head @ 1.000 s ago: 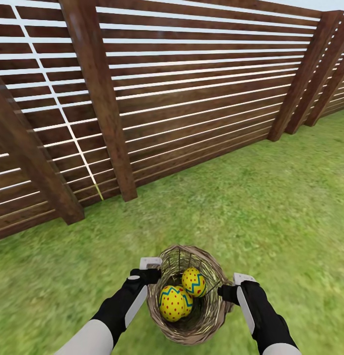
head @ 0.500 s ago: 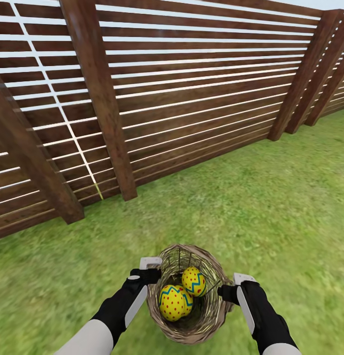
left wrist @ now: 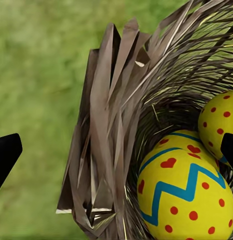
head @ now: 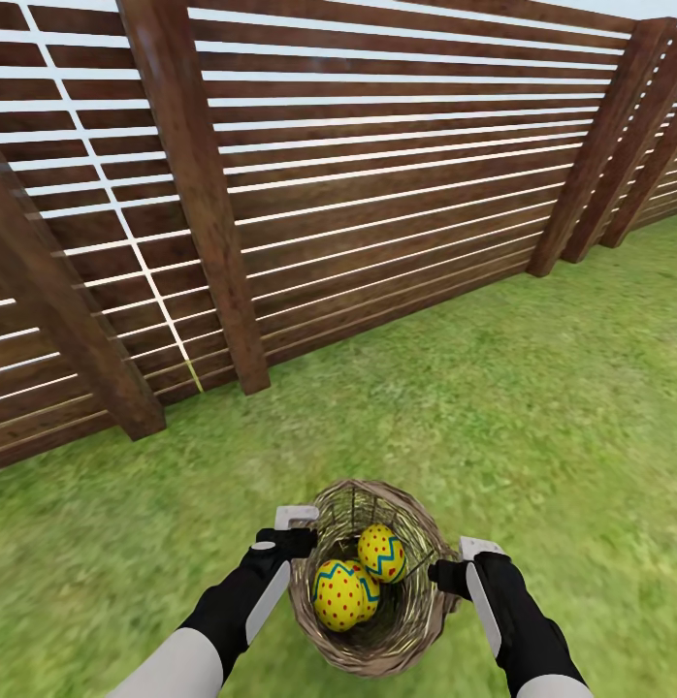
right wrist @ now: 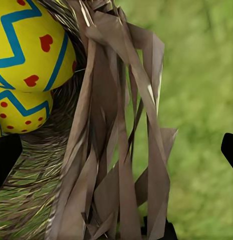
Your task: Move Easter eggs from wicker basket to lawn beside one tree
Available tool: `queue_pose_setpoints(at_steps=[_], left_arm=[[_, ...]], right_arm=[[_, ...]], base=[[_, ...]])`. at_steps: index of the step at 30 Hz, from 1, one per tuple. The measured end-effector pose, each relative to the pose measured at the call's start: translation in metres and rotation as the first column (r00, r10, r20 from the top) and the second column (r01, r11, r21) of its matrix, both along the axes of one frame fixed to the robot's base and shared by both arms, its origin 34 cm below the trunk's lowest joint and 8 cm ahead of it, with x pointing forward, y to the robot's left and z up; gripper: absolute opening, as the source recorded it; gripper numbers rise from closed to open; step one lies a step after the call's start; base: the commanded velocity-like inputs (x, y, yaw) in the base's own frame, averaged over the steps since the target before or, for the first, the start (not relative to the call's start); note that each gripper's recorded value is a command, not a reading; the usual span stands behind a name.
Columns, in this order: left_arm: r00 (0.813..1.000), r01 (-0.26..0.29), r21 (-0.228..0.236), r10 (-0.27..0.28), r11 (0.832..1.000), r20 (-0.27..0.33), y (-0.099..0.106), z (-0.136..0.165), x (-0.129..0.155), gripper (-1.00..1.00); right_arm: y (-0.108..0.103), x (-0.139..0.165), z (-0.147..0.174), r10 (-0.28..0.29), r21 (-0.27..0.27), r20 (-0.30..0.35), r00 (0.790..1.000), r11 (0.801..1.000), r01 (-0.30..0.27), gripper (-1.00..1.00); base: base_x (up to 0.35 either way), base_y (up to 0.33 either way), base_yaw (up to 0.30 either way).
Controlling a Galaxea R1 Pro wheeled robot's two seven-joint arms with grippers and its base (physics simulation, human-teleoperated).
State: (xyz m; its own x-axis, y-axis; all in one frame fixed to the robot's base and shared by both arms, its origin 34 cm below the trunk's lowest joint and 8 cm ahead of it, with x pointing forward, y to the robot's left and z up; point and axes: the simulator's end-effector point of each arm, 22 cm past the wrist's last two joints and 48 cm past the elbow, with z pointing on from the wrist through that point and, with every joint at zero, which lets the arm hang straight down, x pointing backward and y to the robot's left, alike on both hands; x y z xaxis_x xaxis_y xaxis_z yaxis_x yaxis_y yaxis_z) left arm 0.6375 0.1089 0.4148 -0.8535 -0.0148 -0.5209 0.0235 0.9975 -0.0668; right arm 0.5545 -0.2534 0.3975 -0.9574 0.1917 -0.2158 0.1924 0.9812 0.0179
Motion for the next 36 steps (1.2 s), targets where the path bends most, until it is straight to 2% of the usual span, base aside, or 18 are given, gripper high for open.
queue_pose_setpoints(at_steps=[9, 10, 18, 20, 27, 28, 36], left_arm=[[1.000, 0.000, 0.000, 0.000, 1.000, 0.000, 0.0001, 0.0000, 0.0000, 1.00], [1.000, 0.000, 0.000, 0.000, 1.000, 0.000, 0.0001, 0.0000, 0.0000, 1.00], [1.000, 0.000, 0.001, 0.000, 1.000, 0.000, 0.0002, 0.0000, 0.0000, 1.00], [1.000, 0.000, 0.000, 0.000, 1.000, 0.000, 0.0001, 0.0000, 0.0000, 1.00], [1.000, 0.000, 0.000, 0.000, 1.000, 0.000, 0.0000, 0.0000, 0.0000, 1.00], [1.000, 0.000, -0.001, 0.000, 1.000, 0.000, -0.0001, 0.0000, 0.0000, -1.00], [1.000, -0.001, 0.004, 0.001, 1.000, 0.000, 0.0014, 0.0001, 0.0004, -1.00]], right_arm=[[0.0000, 0.0000, 0.0000, 0.000, 0.000, 0.000, 1.000, 1.000, 0.000, 1.00], [-0.0001, 0.0000, 0.0000, 0.000, 0.000, 0.000, 1.000, 1.000, 0.000, -1.00], [-0.0037, -0.0004, 0.0002, 0.009, -0.017, -0.003, 1.000, 1.000, -0.010, -1.00], [0.0001, 0.0001, 0.0000, 0.000, 0.001, 0.000, 1.000, 1.000, 0.000, -1.00], [-0.0001, 0.0000, 0.0000, 0.000, 0.000, 0.000, 1.000, 1.000, 0.000, -1.00], [-0.0001, 0.0000, 0.0000, 0.000, 0.000, 0.000, 1.000, 1.000, 0.000, -1.00], [-0.0036, -0.0006, 0.0000, 0.008, -0.017, -0.003, 1.000, 1.000, -0.008, -1.00]], base=[[0.000, 0.000, 0.000], [0.000, 0.000, 0.000], [0.000, 0.000, 0.000], [0.000, 0.000, 0.000], [0.000, 0.000, 0.000], [0.000, 0.000, 0.000], [0.000, 0.000, 0.000]])
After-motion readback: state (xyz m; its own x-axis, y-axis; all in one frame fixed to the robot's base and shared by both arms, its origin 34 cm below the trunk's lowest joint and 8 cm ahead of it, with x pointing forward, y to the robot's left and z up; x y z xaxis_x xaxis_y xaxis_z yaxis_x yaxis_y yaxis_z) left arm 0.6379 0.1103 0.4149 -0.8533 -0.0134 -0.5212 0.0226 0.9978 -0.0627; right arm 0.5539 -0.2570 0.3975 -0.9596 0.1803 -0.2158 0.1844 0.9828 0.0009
